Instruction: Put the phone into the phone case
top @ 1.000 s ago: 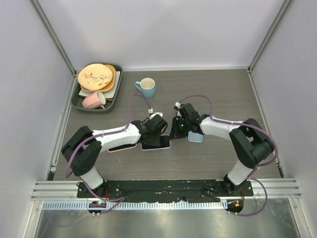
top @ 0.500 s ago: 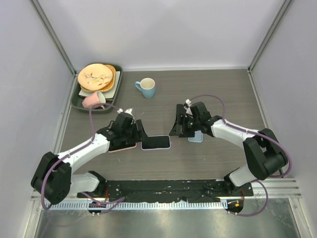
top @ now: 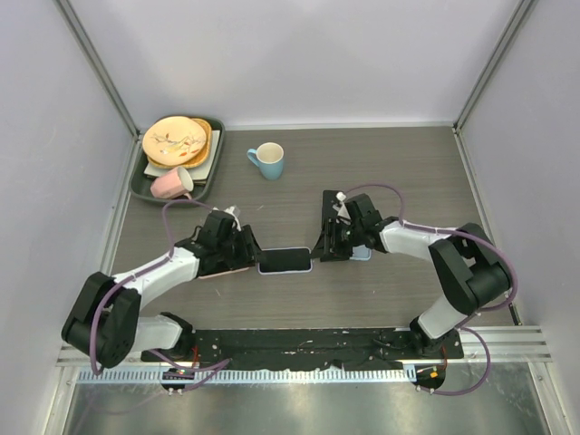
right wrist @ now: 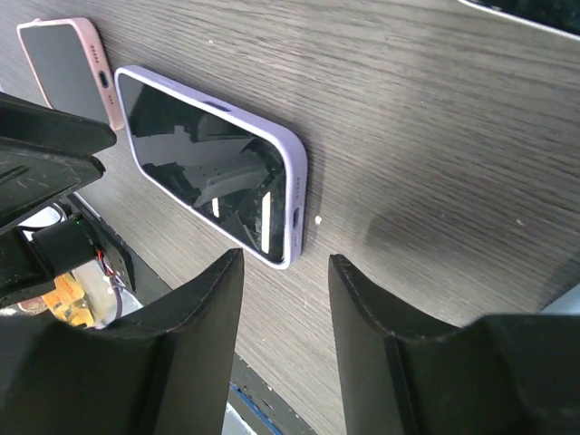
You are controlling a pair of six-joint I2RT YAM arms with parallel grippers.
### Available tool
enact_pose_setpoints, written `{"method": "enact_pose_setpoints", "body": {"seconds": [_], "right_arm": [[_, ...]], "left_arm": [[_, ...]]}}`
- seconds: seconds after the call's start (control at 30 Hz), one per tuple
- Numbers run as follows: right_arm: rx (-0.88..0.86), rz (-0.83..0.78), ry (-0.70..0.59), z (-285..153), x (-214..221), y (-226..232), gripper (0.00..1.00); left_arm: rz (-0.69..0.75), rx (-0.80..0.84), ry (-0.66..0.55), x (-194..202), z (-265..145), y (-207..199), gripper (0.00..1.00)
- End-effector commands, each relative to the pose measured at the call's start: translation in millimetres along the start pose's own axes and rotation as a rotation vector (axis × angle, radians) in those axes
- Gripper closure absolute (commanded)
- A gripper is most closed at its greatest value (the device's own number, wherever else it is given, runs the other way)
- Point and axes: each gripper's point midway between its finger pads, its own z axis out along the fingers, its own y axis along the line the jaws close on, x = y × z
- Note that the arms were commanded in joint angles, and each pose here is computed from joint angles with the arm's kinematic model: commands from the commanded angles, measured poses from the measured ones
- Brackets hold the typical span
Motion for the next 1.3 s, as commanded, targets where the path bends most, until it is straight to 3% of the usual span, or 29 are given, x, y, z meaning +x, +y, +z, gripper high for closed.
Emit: {"method": "enact_pose_setpoints", "body": {"seconds": [0.0,0.17,0.3,0.43,0.53,0.83,1.07,1.17,1.27], "right_arm": [[-0.041,0.025,0.026,9.2,3.5,1.5,0.53],[-0.027,0.040,0.058,19.2,10.4,-6.6,0.58],[-0.075,0.046,0.060,28.3,5.2,0.8,0.64],[-0.116,0.033,0.064,39.5,-11.4,11.8,0.79],[-0.128,0.005,0.045,43.7,-31.1,22.8,0.85],[-0.153,-0.002,-0.024,63.7,-98.8,33.9,0.85],[-0.157,-0.001,-0.111,77.3,-162.7,36.0,0.82],[-0.162,0.000,-0.120,81.5,-170.9,38.3,0.79],[-0.130,0.001,-0.135,74.2,-172.0,35.9,0.66]], "left_arm": [[0.003,0.025,0.006,-6.0,11.8,-5.1,0.52],[0.000,-0.028,0.025,-4.6,23.6,6.4,0.56],[0.000,-0.015,0.039,-5.9,31.5,3.7,0.66],[-0.002,-0.010,0.046,-9.7,39.0,0.5,0.76],[0.000,-0.013,0.029,-17.8,42.8,-2.9,0.81],[0.088,-0.035,-0.007,-70.5,65.0,-27.3,0.82],[0.048,-0.039,-0.054,-124.2,84.3,-25.8,0.80],[0.028,-0.038,-0.073,-137.9,84.2,-23.0,0.78],[0.029,-0.041,-0.069,-136.6,82.0,-20.6,0.70]]}}
